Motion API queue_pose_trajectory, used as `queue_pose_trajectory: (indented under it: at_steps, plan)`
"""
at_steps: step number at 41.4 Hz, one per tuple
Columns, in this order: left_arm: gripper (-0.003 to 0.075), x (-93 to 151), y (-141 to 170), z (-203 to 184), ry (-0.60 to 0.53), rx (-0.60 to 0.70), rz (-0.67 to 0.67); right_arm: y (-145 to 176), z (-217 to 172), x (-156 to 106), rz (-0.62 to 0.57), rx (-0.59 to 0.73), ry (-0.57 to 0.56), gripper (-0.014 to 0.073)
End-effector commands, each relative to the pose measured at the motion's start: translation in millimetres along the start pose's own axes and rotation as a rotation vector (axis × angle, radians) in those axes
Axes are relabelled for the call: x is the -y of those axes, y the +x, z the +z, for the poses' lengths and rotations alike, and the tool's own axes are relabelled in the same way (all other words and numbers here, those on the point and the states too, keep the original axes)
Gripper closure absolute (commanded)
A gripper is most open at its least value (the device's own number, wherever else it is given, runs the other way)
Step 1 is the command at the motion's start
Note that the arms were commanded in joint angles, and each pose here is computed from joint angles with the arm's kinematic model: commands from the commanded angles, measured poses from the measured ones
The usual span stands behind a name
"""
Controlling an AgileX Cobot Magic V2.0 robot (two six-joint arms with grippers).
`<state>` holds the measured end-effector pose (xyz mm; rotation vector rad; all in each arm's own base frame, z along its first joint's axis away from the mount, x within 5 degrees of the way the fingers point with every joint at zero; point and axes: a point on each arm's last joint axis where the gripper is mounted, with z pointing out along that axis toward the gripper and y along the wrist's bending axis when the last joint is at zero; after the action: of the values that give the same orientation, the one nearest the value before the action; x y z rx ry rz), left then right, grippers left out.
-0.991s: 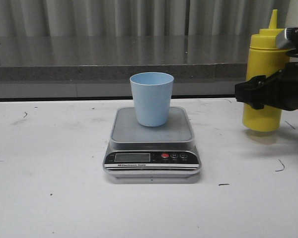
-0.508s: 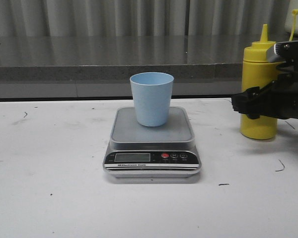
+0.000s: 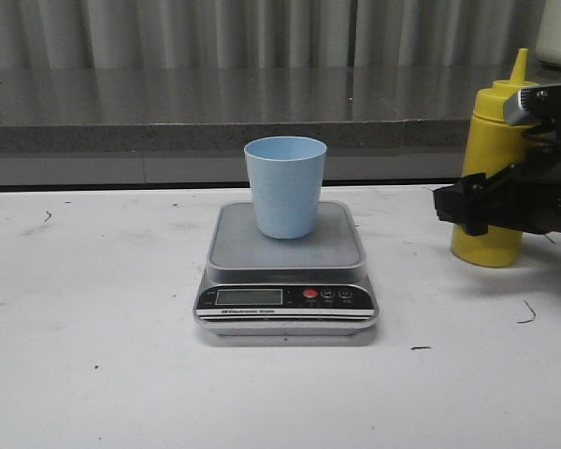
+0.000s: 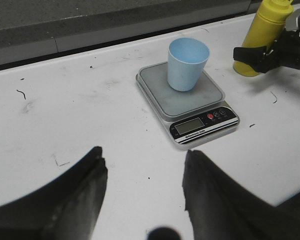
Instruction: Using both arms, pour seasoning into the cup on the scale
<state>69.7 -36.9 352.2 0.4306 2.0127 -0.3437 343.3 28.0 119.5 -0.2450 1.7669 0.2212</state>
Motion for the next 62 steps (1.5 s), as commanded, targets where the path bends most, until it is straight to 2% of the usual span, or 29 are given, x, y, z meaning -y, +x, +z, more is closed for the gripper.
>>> queue_pose_trajectory:
  at_steps: [1, 12, 19, 24, 31, 37, 45, 50, 56, 62]
  plan:
    - [0.0365, 1, -12, -4, 0.011, 0.082, -0.010, -27, -10, 1, -0.015, 0.132, 0.014, -0.0006]
    - [0.0365, 1, -12, -4, 0.011, 0.082, -0.010, -24, -38, -3, 0.015, 0.063, 0.059, -0.0006]
    - [0.0365, 1, -12, -4, 0.011, 0.082, -0.010, -30, -61, -7, 0.040, -0.050, 0.086, -0.0006]
    - [0.0365, 1, -12, -4, 0.011, 0.082, -0.010, -43, -79, -13, 0.115, -0.171, 0.092, -0.0006]
    - [0.0365, 1, -12, -4, 0.011, 0.082, -0.010, -69, -105, -35, 0.056, -0.308, 0.056, -0.0006]
    - [0.0365, 1, -12, -4, 0.011, 0.082, -0.010, -90, -128, -49, 0.086, -0.365, 0.119, -0.0006]
    - [0.0365, 1, -12, -4, 0.011, 0.082, -0.010, -119, -160, -70, 0.041, -0.376, 0.135, -0.0006]
    - [0.0365, 1, -12, -4, 0.011, 0.082, -0.010, -135, -175, -76, -0.024, -0.461, 0.159, -0.0006]
    - [0.0365, 1, -12, -4, 0.011, 0.082, -0.010, -156, -193, -81, -0.099, -0.585, 0.099, -0.0006]
    - [0.0365, 1, -12, -4, 0.011, 0.082, -0.010, -170, -220, -84, -0.065, -0.519, 0.017, -0.0006]
